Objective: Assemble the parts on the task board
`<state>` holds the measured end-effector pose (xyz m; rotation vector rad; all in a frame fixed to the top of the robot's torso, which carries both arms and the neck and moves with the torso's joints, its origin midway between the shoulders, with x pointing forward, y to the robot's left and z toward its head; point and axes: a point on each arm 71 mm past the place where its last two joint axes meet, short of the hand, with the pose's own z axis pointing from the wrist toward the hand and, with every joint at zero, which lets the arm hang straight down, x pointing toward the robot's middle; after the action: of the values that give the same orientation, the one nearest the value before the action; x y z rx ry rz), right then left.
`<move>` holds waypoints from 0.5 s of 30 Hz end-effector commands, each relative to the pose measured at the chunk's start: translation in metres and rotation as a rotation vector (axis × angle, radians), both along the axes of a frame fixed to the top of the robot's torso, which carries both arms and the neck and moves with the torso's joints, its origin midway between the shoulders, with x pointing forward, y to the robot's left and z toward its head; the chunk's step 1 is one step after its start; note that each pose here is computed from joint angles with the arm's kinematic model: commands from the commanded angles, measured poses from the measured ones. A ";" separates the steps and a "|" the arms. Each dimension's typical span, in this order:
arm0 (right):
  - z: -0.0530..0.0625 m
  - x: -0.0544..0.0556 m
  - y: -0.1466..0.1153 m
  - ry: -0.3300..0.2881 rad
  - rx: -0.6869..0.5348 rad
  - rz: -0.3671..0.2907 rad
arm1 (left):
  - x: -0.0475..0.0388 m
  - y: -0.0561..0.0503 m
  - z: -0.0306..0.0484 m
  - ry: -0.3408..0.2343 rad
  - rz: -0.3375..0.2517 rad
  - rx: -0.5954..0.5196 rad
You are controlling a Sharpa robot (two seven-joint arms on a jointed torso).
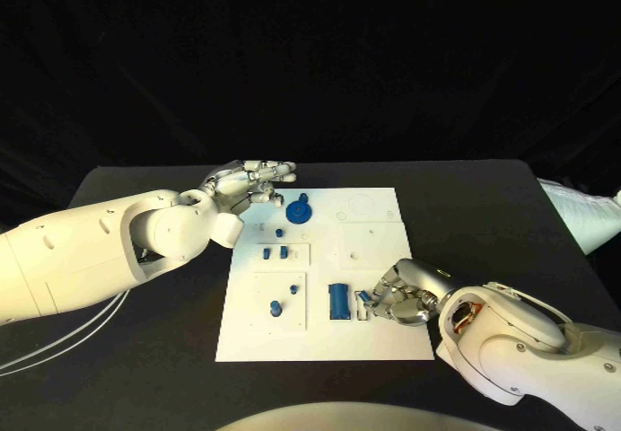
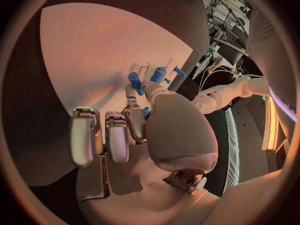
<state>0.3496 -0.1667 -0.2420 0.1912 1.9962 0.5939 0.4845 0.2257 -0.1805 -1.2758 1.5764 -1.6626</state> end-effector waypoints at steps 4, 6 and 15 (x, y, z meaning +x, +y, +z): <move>-0.005 -0.001 0.002 0.062 0.001 0.001 | -0.0011 -0.003 0.0015 -0.008 -0.019 -0.009; -0.006 0.000 0.002 0.065 -0.001 0.003 | -0.0012 -0.004 0.0015 -0.008 -0.020 -0.009; -0.007 0.001 0.004 0.062 -0.008 0.007 | -0.0015 -0.004 0.0015 -0.007 -0.021 -0.009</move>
<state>0.3512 -0.1632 -0.2472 0.2140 2.0402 0.6003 0.4840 0.2248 -0.1803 -1.2748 1.5789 -1.6649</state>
